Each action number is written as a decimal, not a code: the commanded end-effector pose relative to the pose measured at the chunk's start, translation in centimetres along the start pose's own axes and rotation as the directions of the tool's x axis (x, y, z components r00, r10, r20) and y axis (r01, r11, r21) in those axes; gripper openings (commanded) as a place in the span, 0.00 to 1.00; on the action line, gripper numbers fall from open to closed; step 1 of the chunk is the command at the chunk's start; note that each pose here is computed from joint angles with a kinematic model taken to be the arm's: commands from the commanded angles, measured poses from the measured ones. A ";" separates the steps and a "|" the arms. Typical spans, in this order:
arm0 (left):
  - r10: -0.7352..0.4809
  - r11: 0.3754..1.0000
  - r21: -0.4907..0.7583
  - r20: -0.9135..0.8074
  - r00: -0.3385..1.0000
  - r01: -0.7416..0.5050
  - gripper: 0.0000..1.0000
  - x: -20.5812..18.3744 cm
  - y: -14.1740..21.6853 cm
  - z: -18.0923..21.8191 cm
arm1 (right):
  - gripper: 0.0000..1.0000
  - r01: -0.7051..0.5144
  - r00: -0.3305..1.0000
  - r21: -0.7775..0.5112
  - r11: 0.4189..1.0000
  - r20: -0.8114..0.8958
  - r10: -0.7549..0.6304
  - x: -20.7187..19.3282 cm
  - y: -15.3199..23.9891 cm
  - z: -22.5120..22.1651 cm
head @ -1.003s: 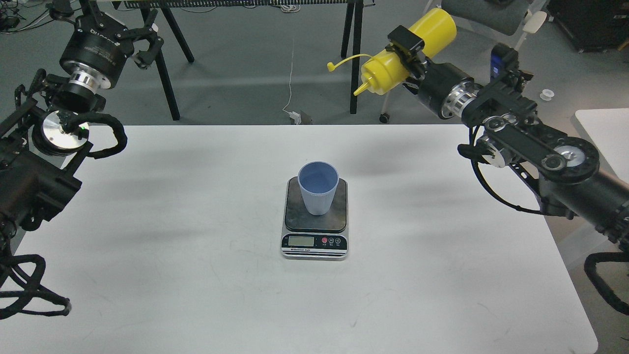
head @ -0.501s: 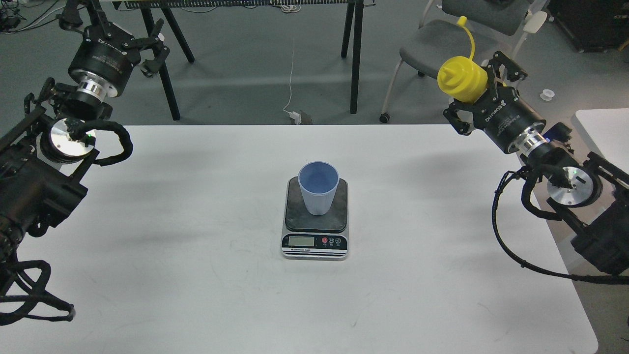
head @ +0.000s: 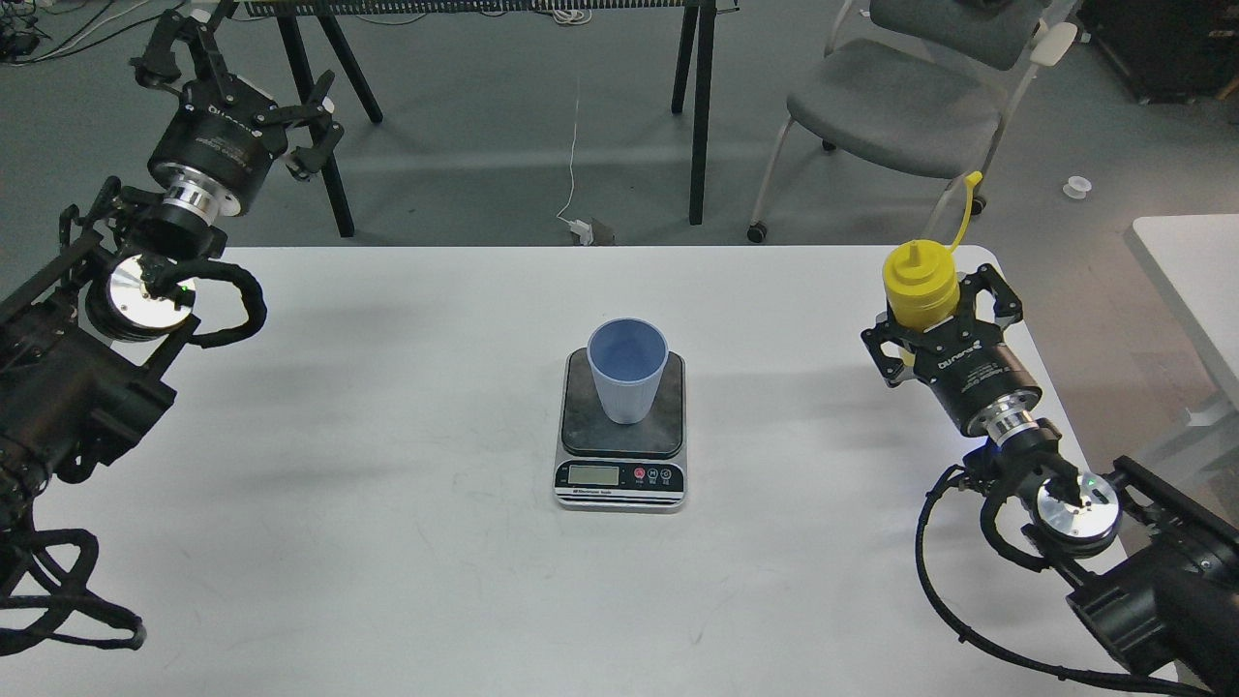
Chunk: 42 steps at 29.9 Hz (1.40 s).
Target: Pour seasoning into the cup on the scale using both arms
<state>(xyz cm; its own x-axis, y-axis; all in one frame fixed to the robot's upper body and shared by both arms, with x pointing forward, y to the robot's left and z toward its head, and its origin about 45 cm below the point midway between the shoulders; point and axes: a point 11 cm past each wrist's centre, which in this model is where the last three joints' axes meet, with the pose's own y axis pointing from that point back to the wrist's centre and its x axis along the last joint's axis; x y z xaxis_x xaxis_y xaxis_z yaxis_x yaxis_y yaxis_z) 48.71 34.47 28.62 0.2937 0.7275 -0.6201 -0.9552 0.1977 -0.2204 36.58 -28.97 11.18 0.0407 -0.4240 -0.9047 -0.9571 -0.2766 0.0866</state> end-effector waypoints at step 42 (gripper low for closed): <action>-0.028 1.000 0.011 -0.006 1.000 0.028 0.99 -0.8 0.0 -0.3 | 0.99 -0.213 0.972 0.003 0.977 0.105 0.212 7.1 12.9 2.1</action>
<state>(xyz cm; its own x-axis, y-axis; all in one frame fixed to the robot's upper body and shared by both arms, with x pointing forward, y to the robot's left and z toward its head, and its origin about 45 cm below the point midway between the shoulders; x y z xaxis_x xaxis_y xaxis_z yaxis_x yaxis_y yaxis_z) 48.58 33.88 28.71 0.3114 0.7213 -0.6187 -0.9499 0.2185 -0.2233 26.06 -32.78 5.15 -0.1712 -0.3746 -0.9112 -0.9508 -0.1794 0.2524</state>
